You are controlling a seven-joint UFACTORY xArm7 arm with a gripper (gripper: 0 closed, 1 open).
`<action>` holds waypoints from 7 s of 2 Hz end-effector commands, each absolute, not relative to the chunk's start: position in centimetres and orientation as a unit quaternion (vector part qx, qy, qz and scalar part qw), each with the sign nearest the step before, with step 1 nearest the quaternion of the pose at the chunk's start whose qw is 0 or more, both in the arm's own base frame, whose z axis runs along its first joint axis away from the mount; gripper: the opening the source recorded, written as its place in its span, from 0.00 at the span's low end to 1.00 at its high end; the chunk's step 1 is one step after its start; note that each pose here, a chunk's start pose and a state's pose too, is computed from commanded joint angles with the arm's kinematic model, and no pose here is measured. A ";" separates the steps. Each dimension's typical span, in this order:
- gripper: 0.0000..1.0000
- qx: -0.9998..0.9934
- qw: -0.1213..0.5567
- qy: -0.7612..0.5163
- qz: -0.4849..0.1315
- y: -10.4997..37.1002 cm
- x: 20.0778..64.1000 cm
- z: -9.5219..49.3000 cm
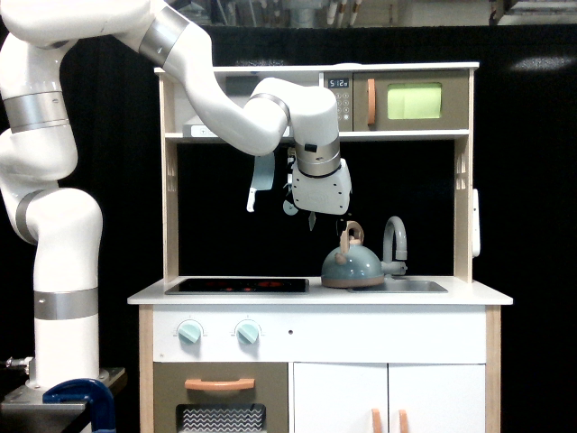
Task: Place the teapot on the stove
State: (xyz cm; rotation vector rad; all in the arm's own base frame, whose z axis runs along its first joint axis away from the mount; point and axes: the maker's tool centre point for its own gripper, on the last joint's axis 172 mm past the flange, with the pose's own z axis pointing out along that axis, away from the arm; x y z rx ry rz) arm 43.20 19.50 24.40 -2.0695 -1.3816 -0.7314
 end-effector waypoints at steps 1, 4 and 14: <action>1.00 -0.789 0.252 -0.493 -0.266 19.9 44.4 24.0; 0.00 -0.789 0.252 -0.493 -0.266 27.0 46.7 23.1; 1.00 -0.789 0.252 -0.493 -0.266 19.9 17.8 31.9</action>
